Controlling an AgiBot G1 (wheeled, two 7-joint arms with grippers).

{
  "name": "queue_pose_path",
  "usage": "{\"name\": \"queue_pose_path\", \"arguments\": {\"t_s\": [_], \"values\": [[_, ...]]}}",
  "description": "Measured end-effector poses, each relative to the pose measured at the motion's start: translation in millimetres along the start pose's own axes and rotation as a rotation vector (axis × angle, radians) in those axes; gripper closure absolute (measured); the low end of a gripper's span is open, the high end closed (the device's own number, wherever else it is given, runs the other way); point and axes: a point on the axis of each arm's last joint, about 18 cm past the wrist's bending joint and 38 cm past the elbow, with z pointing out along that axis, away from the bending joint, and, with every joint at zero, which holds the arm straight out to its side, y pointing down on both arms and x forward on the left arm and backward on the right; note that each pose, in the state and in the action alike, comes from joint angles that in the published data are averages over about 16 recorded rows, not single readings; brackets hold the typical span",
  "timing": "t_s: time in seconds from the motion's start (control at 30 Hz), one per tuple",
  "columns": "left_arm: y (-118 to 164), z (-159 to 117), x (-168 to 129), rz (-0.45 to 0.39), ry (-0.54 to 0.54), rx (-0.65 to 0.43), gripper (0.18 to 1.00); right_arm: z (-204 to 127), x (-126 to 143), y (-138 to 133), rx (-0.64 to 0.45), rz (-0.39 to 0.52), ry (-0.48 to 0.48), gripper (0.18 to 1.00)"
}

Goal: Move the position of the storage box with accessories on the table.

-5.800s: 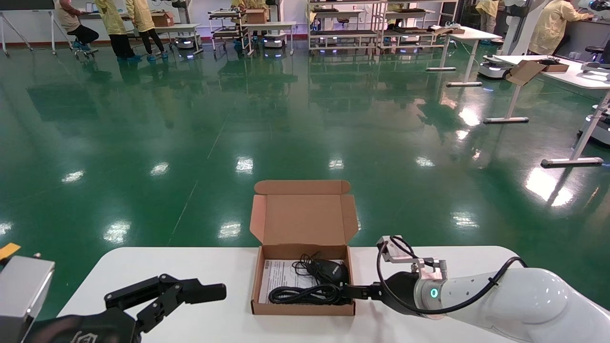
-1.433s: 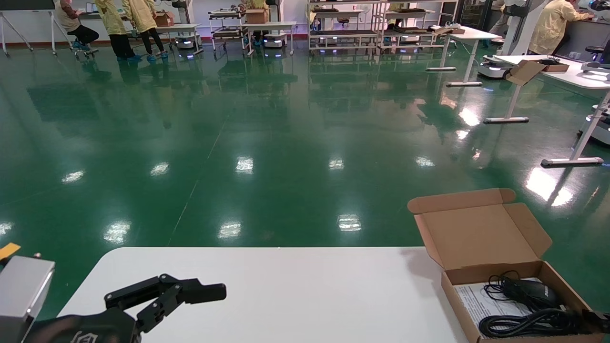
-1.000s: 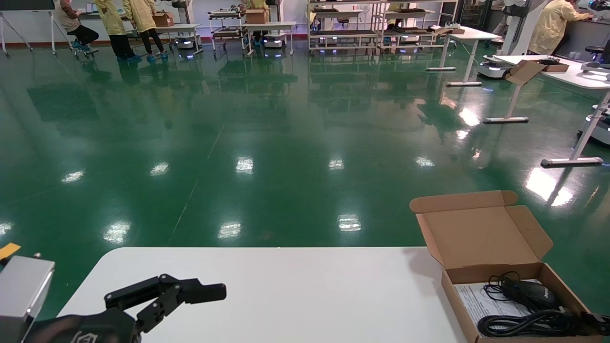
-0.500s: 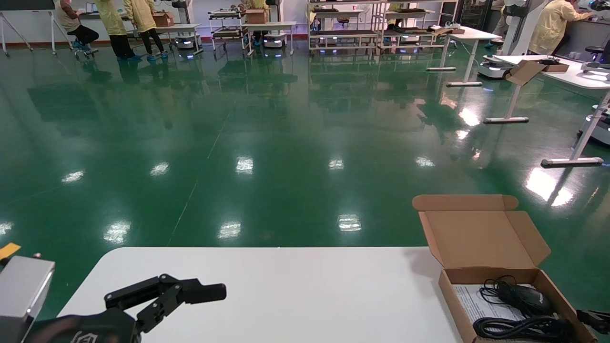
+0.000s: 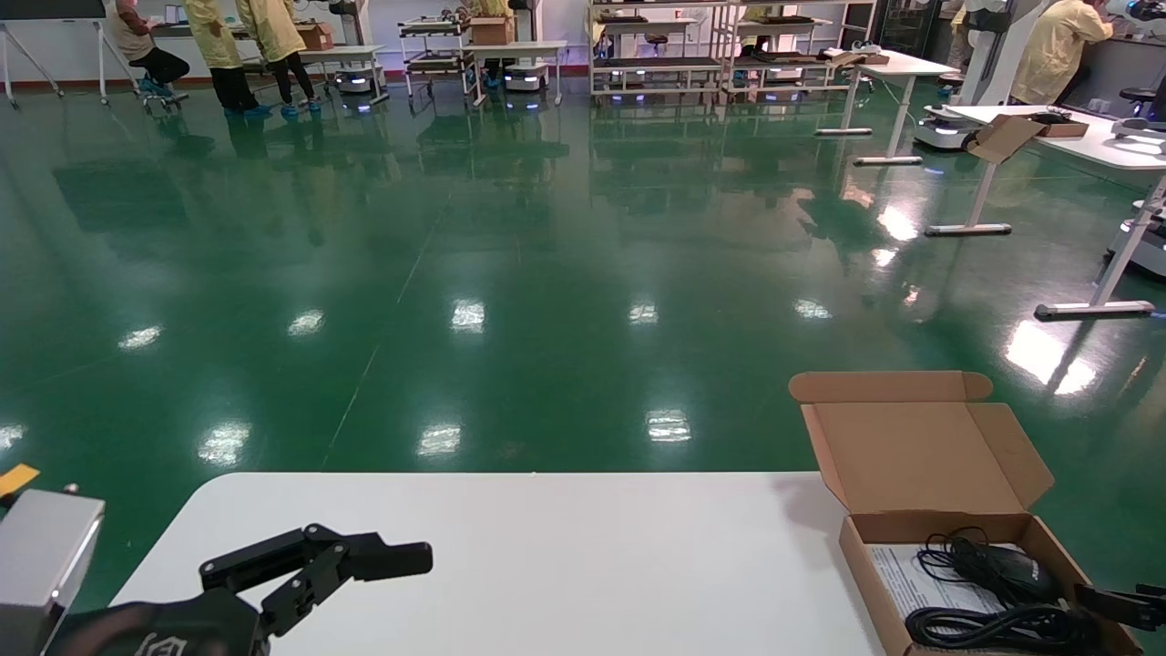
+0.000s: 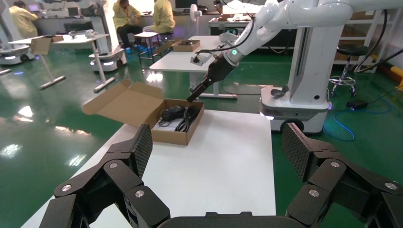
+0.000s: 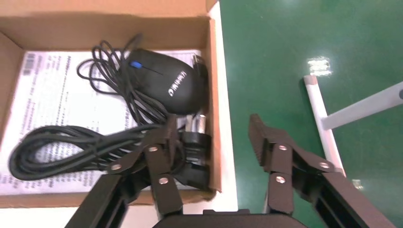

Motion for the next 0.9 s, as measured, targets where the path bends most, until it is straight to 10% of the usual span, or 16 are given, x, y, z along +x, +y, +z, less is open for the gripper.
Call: {"name": "queue_pose_path", "arguments": {"t_s": [0.9], "values": [[0.0, 0.0, 0.0, 0.000, 0.000, 0.000, 0.184, -46.2, -1.9, -68.6, 0.186, 0.201, -0.154, 0.209]]}}
